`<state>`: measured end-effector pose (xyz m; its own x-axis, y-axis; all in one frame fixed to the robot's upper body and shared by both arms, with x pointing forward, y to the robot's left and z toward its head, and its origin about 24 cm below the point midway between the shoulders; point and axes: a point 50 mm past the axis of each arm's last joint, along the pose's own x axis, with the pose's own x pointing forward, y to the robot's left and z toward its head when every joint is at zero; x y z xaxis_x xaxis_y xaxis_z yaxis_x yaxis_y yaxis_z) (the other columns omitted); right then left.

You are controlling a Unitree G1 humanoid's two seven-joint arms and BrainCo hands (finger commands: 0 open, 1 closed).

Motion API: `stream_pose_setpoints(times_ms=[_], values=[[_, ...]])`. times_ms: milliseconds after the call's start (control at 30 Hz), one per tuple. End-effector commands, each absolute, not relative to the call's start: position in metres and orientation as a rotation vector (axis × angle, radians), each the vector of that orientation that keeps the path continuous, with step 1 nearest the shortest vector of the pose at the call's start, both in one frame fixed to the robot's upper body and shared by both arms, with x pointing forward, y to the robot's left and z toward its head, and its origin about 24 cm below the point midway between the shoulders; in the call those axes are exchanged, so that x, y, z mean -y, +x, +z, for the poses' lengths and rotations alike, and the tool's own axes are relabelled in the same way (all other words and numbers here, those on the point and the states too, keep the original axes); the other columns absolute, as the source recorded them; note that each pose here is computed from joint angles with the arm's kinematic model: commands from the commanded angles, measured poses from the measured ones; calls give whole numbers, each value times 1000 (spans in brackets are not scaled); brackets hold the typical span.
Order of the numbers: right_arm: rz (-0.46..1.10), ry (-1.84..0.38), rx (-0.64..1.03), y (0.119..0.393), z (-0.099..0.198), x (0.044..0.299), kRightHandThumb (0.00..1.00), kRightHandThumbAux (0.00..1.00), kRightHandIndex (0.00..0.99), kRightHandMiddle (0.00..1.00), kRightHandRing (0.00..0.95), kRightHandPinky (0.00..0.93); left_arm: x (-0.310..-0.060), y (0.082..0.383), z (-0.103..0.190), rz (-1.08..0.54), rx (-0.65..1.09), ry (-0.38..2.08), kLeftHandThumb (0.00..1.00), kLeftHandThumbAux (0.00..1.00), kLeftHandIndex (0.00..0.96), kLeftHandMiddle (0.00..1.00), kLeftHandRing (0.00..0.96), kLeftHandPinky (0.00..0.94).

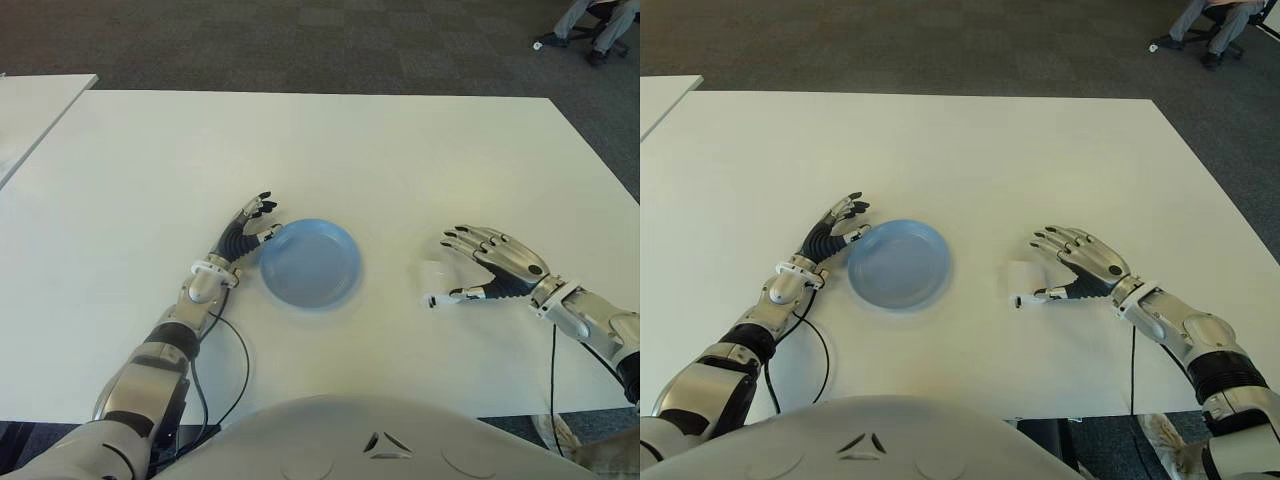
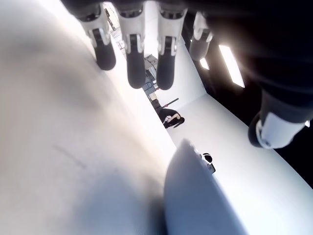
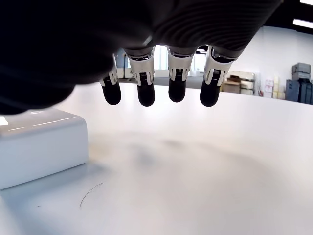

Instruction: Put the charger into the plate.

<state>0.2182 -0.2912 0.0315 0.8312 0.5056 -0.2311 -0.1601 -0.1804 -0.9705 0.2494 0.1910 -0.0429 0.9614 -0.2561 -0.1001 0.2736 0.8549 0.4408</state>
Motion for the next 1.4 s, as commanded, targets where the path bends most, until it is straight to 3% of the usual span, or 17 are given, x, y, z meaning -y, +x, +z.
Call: stream_pose_setpoints(times_ms=[33, 1133, 1400], values=[[610, -1678, 294, 219, 25, 288, 186, 127, 0, 0, 0, 0, -192, 211, -81, -336, -259, 459, 0, 495, 84, 210, 206, 159], [549, -1660, 325, 219, 14, 287, 181, 139, 0, 0, 0, 0, -195, 211, -81, -349, -274, 481, 0, 504, 82, 207, 202, 158], [512, -1585, 336, 216, 31, 282, 174, 143, 0, 0, 0, 0, -194, 211, -82, -353, -285, 480, 0, 510, 83, 198, 194, 160]])
